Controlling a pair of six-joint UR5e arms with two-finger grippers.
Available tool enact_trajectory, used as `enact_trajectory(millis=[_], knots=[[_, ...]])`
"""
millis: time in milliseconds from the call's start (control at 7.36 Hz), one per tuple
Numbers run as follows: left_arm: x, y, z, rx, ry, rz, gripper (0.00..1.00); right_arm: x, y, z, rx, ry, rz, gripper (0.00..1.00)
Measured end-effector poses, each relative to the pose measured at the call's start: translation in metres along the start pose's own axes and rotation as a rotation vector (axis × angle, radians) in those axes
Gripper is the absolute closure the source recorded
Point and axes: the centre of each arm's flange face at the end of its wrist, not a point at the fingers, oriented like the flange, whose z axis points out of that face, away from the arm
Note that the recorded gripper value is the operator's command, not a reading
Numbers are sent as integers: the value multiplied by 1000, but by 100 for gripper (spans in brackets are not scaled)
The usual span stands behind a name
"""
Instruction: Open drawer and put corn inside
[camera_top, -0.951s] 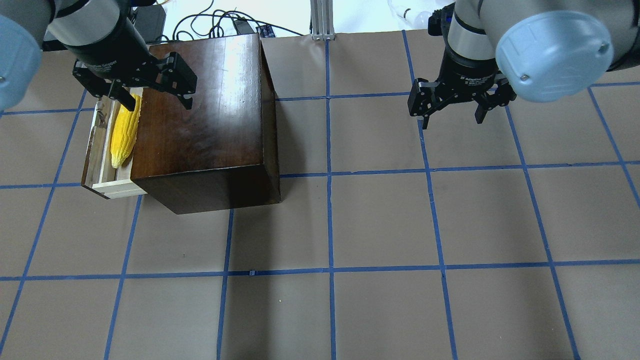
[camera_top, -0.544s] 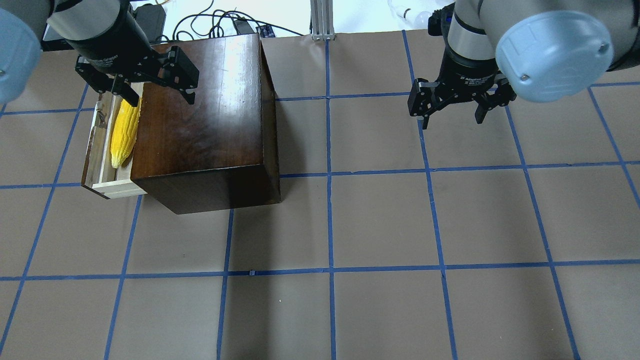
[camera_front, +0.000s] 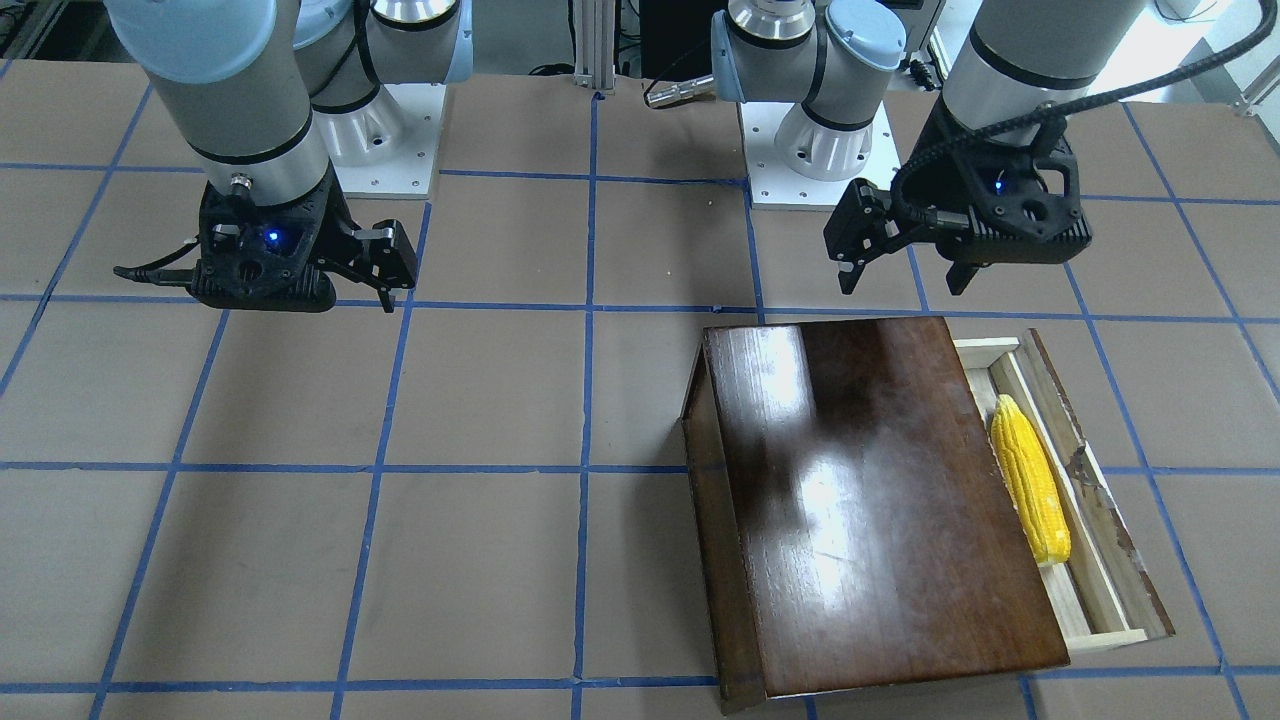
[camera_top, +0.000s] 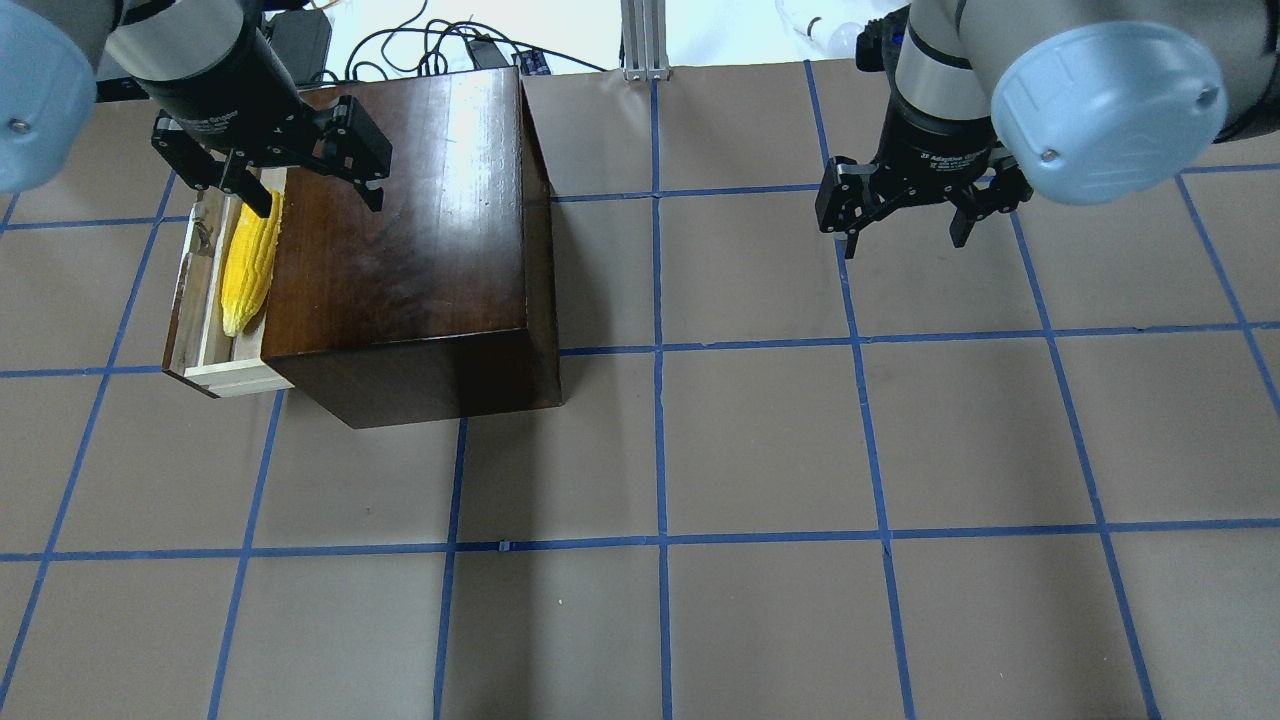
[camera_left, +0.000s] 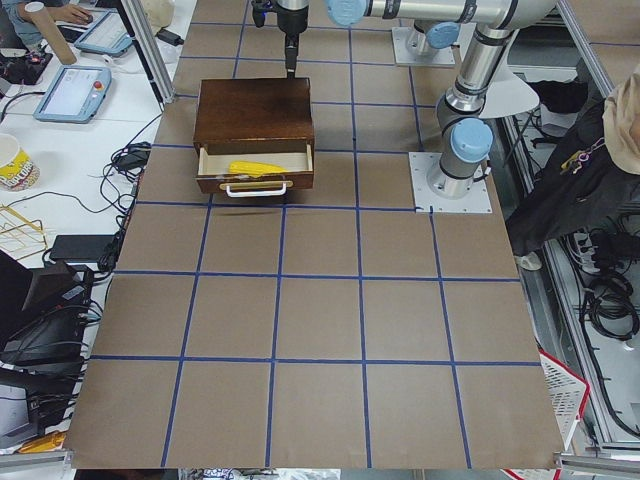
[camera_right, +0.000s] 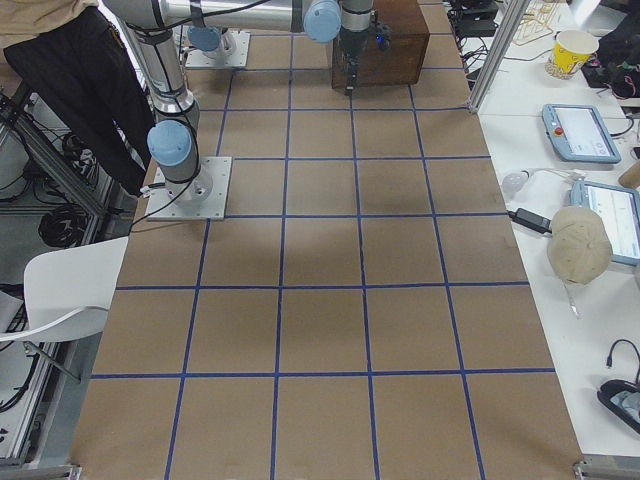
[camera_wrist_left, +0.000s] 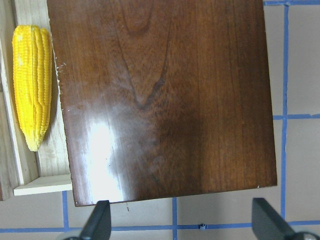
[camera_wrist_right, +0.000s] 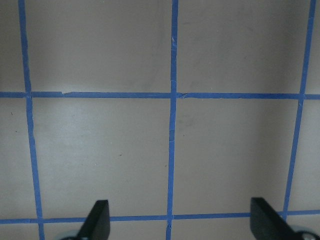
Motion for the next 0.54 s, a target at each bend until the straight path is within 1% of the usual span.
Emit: enact_trajectory(millis=[272,544], knots=[[-2,-3,4,-9,-2,-19,0,0,0,0,0,0,0,0],[1,-2,6,-12,-2,-14,0,0,0,0,0,0,0,0]])
